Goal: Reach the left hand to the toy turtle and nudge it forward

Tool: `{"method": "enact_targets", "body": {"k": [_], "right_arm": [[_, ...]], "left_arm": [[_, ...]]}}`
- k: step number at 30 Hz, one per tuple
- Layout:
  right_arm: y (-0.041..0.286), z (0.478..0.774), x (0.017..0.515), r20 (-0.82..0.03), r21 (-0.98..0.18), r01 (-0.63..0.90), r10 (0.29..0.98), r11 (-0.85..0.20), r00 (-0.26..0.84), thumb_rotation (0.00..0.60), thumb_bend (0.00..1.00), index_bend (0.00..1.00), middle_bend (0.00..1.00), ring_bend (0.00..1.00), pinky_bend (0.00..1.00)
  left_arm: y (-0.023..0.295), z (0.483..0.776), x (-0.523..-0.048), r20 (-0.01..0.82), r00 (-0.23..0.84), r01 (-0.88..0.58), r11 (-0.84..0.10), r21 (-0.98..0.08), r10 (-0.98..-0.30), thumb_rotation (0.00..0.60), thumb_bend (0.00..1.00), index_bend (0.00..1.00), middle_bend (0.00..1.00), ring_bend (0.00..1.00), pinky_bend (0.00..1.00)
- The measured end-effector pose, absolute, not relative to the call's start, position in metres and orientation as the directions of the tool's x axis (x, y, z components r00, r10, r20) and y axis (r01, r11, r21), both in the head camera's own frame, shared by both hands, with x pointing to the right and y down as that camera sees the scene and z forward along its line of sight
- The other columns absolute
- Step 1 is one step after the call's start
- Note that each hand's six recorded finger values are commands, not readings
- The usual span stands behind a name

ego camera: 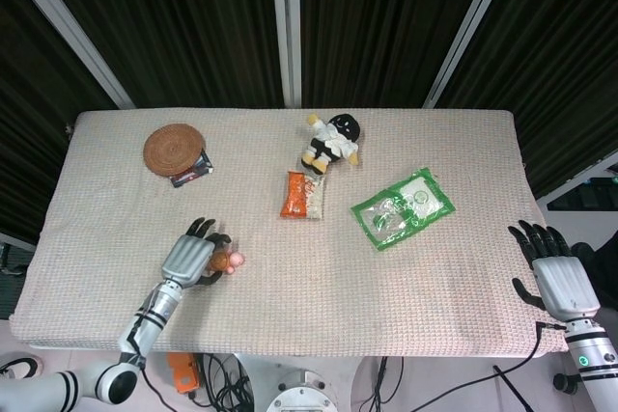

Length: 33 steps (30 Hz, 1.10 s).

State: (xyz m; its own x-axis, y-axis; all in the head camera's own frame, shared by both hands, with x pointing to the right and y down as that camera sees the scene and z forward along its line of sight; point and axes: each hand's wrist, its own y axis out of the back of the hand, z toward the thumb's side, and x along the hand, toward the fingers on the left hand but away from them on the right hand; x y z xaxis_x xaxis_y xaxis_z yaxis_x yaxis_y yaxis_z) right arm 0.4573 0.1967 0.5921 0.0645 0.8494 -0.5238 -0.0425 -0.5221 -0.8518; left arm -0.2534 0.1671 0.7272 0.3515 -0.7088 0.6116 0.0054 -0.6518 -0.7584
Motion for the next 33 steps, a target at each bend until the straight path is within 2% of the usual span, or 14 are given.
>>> {"method": "enact_targets", "body": {"k": [2,5,8,11,16,18,19,21,23,25,28,33], "right_arm": [[0.197,0.592,0.458,-0.525,-0.851,-0.042,0.849,-0.524,0.063,0.6,0.28,0.0,0.0,0.0,0.0],[0.197,0.593,0.458,-0.527,-0.85,-0.041,0.848,-0.526,0.061,0.6,0.28,0.0,0.0,0.0,0.0],[0.197,0.593,0.459,-0.525,-0.851,-0.041,0.849,-0.524,0.061,0.6,0.28,0.0,0.0,0.0,0.0],[0.196,0.592,0.459,-0.524,-0.852,-0.039,0.849,-0.523,0.061,0.6,0.28,0.0,0.0,0.0,0.0],[0.197,0.592,0.459,-0.523,-0.852,-0.039,0.85,-0.522,0.061,0.6,0.28,0.0,0.0,0.0,0.0],[0.196,0.591,0.459,-0.52,-0.854,-0.04,0.852,-0.519,0.061,0.6,0.28,0.0,0.0,0.0,0.0],[0.196,0.591,0.46,-0.52,-0.854,-0.04,0.852,-0.519,0.06,0.6,0.28,0.0,0.0,0.0,0.0],[0.196,0.591,0.459,-0.521,-0.853,-0.04,0.851,-0.52,0.061,0.6,0.28,0.0,0.0,0.0,0.0],[0.196,0.592,0.459,-0.523,-0.853,-0.04,0.85,-0.521,0.061,0.6,0.28,0.0,0.0,0.0,0.0],[0.196,0.592,0.459,-0.524,-0.852,-0.041,0.85,-0.522,0.061,0.6,0.28,0.0,0.0,0.0,0.0],[0.196,0.592,0.459,-0.522,-0.853,-0.042,0.85,-0.521,0.062,0.6,0.28,0.0,0.0,0.0,0.0],[0.197,0.592,0.458,-0.526,-0.85,-0.043,0.848,-0.525,0.062,0.6,0.28,0.0,0.0,0.0,0.0]], "left_arm": [[0.166,0.727,-0.253,0.605,0.35,0.004,-0.645,-0.764,-0.715,0.6,0.25,0.45,0.49,0.13,0.08],[0.164,0.728,-0.252,0.587,0.343,-0.004,-0.626,-0.78,-0.734,0.6,0.32,0.66,0.67,0.27,0.11],[0.161,0.728,-0.251,0.559,0.339,-0.008,-0.596,-0.803,-0.757,0.6,0.37,0.8,0.81,0.38,0.12],[0.161,0.731,-0.251,0.544,0.34,0.0,-0.579,-0.815,-0.767,0.6,0.37,0.83,0.85,0.43,0.13],[0.164,0.737,-0.249,0.544,0.347,0.001,-0.58,-0.815,-0.764,0.6,0.37,0.85,0.87,0.45,0.14],[0.164,0.737,-0.25,0.545,0.343,-0.016,-0.585,-0.811,-0.765,0.6,0.36,0.83,0.86,0.44,0.14],[0.164,0.737,-0.25,0.546,0.341,-0.023,-0.588,-0.809,-0.765,0.6,0.34,0.78,0.81,0.42,0.14],[0.165,0.737,-0.251,0.558,0.341,-0.025,-0.601,-0.799,-0.756,0.6,0.24,0.57,0.62,0.33,0.11],[0.165,0.735,-0.252,0.574,0.348,-0.021,-0.619,-0.785,-0.741,0.6,0.19,0.4,0.47,0.24,0.09],[0.166,0.731,-0.252,0.583,0.356,-0.019,-0.629,-0.777,-0.73,0.6,0.16,0.3,0.37,0.16,0.08],[0.165,0.725,-0.252,0.59,0.369,-0.013,-0.638,-0.77,-0.718,0.6,0.14,0.26,0.3,0.09,0.08],[0.166,0.717,-0.25,0.596,0.374,0.006,-0.641,-0.768,-0.71,0.6,0.14,0.28,0.32,0.09,0.08]]}}
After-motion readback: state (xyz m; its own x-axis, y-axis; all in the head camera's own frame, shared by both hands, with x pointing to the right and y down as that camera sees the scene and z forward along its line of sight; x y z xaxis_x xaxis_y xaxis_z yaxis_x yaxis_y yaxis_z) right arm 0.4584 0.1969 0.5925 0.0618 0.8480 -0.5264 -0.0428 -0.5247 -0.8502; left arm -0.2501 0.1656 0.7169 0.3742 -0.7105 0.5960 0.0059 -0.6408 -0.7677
